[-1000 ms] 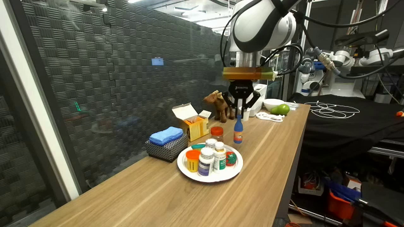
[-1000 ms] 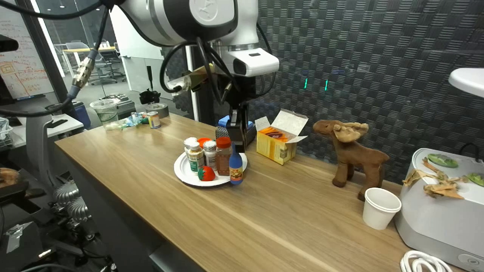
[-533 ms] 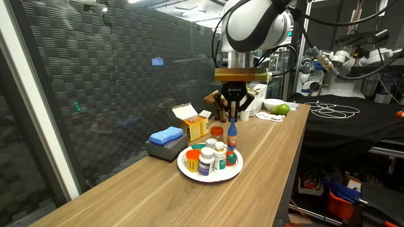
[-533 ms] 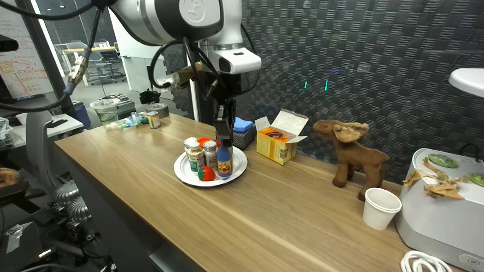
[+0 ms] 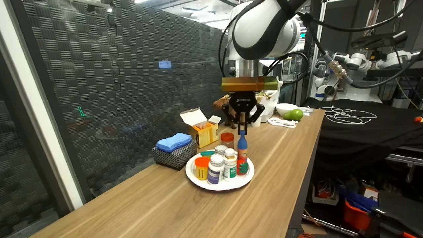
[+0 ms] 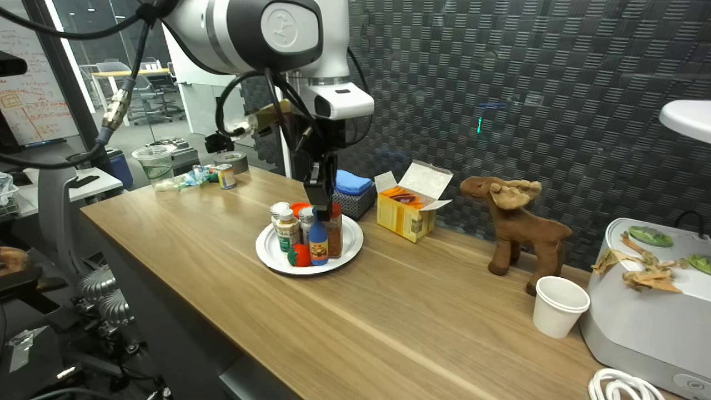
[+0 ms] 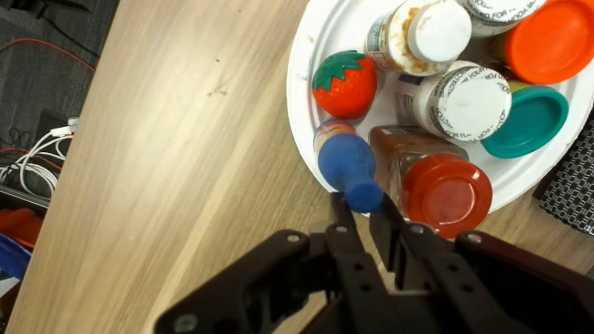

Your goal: Put the bottles and the orange plushie surrounding the white plate on the white plate

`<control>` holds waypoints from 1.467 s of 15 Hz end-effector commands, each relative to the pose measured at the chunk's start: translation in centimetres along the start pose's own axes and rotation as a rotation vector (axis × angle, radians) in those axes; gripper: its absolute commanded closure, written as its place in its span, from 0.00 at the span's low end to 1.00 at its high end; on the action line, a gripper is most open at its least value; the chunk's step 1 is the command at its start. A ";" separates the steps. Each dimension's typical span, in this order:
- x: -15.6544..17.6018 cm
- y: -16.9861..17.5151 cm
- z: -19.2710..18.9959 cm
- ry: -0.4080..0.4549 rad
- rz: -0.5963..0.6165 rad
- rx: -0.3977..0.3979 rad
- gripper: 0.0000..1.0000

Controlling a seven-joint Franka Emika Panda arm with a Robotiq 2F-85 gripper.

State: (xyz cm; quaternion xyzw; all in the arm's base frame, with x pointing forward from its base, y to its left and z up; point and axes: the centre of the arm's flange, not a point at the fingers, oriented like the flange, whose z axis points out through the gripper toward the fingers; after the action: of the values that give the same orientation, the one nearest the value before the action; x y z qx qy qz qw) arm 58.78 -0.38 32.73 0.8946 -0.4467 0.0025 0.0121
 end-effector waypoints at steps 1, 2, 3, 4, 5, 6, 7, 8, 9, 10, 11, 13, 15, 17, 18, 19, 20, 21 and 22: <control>-0.1 -1.1 0.2 -0.031 0.006 0.022 0.87; -0.1 -1.4 0.2 -0.034 0.006 0.027 0.87; -0.2 -1.7 0.3 -0.041 0.006 0.029 0.87; -0.3 -2.0 0.4 -0.046 0.004 0.034 0.87; -0.4 -2.4 0.5 -0.047 0.001 0.038 0.87; -0.5 -2.7 0.6 -0.048 -0.002 0.040 0.87; -0.5 -3.0 0.9 -0.051 -0.007 0.042 0.87; -0.6 -3.4 1.1 -0.055 -0.012 0.042 0.87; -0.6 -3.7 1.2 -0.058 -0.016 0.043 0.87; -0.6 -4.0 1.4 -0.063 -0.019 0.044 0.87; -0.6 -4.3 1.5 -0.065 -0.021 0.047 0.87; -0.6 -4.7 1.7 -0.077 -0.023 0.055 0.87; -0.3 -4.9 1.4 -0.084 -0.019 0.067 0.87; -0.1 -4.5 0.9 -0.085 -0.011 0.085 0.87; -0.1 -4.2 0.6 -0.084 -0.006 0.094 0.87; 0.0 -3.9 0.2 -0.081 0.000 0.103 0.87; 0.3 -3.4 -0.3 -0.079 0.011 0.113 0.88; 0.4 -2.9 -0.7 -0.074 0.019 0.122 0.88; 0.7 -2.4 -1.2 -0.069 0.025 0.129 0.88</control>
State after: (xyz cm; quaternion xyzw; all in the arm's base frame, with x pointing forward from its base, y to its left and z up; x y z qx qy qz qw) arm 61.65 1.80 31.60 0.8908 -0.4526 -0.0144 -0.0389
